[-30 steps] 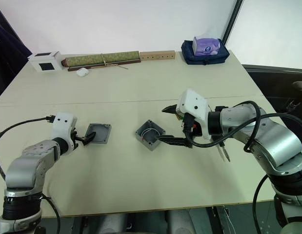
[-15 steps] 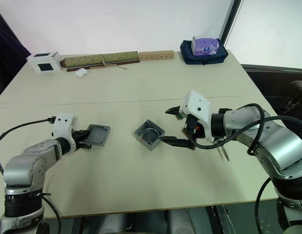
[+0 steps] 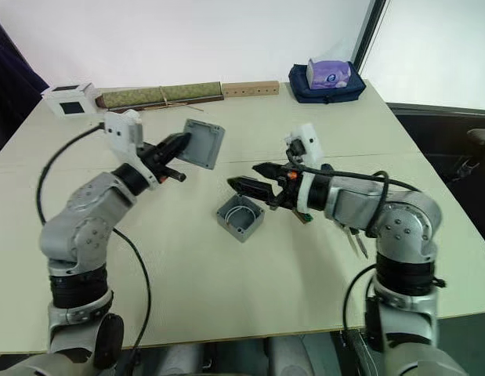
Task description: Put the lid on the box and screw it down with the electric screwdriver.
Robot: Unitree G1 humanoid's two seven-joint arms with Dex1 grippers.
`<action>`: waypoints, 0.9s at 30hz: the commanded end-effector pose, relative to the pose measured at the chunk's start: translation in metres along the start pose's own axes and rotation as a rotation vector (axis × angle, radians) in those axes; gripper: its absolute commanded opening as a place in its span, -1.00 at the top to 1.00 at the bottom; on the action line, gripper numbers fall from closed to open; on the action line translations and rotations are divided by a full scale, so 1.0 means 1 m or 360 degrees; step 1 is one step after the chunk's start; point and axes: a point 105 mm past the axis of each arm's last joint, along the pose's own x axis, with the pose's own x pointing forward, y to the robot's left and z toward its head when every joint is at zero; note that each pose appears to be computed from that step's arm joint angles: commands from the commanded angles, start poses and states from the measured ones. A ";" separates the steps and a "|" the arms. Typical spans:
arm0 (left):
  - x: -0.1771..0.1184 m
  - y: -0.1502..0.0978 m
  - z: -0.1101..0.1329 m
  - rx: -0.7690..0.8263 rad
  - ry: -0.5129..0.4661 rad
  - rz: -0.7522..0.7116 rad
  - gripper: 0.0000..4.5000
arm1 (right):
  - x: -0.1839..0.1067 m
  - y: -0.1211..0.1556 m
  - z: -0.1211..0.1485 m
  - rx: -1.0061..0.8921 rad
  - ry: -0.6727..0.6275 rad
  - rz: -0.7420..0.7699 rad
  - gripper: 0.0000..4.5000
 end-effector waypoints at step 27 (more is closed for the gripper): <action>0.001 -0.019 0.000 0.0154 -0.0010 -0.0151 1.00 | 0.005 0.016 0.025 0.0191 -0.0173 0.0004 0.90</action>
